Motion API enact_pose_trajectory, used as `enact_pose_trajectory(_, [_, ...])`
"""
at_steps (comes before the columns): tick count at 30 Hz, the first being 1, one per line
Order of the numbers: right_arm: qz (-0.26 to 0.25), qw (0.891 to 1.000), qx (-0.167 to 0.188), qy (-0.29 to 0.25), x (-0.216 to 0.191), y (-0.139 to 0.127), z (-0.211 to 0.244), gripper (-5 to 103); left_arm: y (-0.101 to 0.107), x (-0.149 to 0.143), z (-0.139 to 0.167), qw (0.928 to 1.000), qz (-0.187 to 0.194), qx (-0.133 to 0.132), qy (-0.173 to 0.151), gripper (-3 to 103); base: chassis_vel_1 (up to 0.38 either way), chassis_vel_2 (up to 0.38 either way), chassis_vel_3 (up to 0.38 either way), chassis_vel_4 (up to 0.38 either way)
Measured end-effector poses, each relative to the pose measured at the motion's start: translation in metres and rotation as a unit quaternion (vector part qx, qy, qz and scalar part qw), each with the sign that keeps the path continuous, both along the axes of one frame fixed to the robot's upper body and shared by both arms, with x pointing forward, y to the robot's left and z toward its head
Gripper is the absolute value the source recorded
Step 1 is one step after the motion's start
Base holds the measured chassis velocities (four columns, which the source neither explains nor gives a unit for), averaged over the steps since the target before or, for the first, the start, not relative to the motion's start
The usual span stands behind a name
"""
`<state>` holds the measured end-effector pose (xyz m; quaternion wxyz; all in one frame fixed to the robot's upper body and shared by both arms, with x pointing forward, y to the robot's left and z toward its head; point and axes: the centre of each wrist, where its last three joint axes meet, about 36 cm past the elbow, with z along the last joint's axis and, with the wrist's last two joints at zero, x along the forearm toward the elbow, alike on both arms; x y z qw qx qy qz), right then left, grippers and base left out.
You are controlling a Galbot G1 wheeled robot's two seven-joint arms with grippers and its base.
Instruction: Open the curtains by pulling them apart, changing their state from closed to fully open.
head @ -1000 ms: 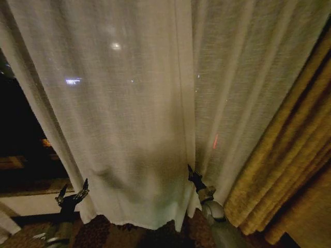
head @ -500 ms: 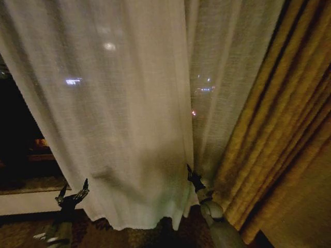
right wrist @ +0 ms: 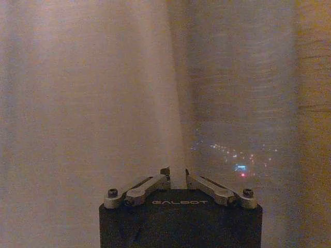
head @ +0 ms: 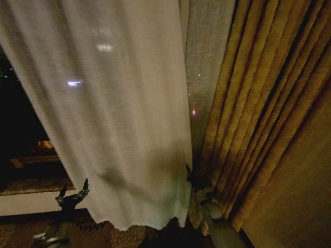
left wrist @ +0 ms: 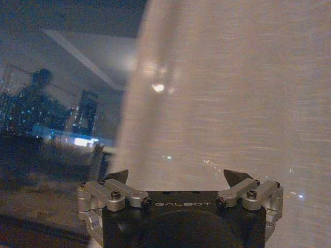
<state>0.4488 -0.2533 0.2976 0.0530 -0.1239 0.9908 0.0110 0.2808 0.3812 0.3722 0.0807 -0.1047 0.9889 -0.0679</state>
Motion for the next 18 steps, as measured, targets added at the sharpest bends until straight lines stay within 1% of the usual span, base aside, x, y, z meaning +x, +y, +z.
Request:
enact_pose_trajectory(4, [-0.002,1.0,-0.008,0.005,0.002,0.0,-0.002,0,0.0,0.0,0.0,1.0,0.0,0.0,0.0,100,0.05,0.054,-0.047,-0.051])
enact_pose_trajectory(8, [-0.047,0.998,-0.024,0.022,0.014,-0.011,-0.003,0,0.0,0.0,0.0,1.0,0.0,0.0,0.0,100,0.014,0.002,-0.009,-0.012])
enact_pose_trajectory(9, [-0.047,0.998,-0.024,0.022,0.014,-0.011,-0.003,0,0.0,0.0,0.0,1.0,0.0,0.0,0.0,100,0.0,0.0,0.0,0.0])
enact_pose_trajectory(11, [-0.073,0.996,-0.031,0.029,0.02,-0.02,-0.004,0,0.0,0.0,0.0,1.0,0.0,0.0,0.0,100,0.0,0.0,0.0,0.0])
enact_pose_trajectory(12, [-0.107,0.993,-0.045,0.035,0.027,-0.031,-0.004,0,0.0,0.0,0.0,1.0,0.0,0.0,0.0,100,0.0,0.0,0.0,0.0])
enact_pose_trajectory(13, [-0.126,0.99,-0.052,0.037,0.029,-0.038,-0.005,0,0.0,0.0,0.0,1.0,0.0,0.0,0.0,100,0.0,0.0,0.0,0.0])
enact_pose_trajectory(14, [-0.126,0.99,-0.052,0.037,0.029,-0.038,-0.005,0,0.0,0.0,0.0,1.0,0.0,0.0,0.0,100,0.0,0.0,0.0,0.0])
enact_pose_trajectory(16, [-0.155,0.985,-0.057,0.041,0.033,-0.048,-0.005,0,0.0,0.0,0.0,1.0,0.0,0.0,0.0,100,0.0,0.0,0.0,0.0])
enact_pose_trajectory(17, [-0.155,0.985,-0.057,0.041,0.033,-0.048,-0.005,0,0.0,0.0,0.0,1.0,0.0,0.0,0.0,100,0.0,0.0,0.0,0.0])
enact_pose_trajectory(18, [-0.175,0.982,-0.06,0.044,0.035,-0.055,-0.004,0,0.0,0.0,0.0,1.0,0.0,0.0,0.0,100,0.0,0.0,0.0,0.0])
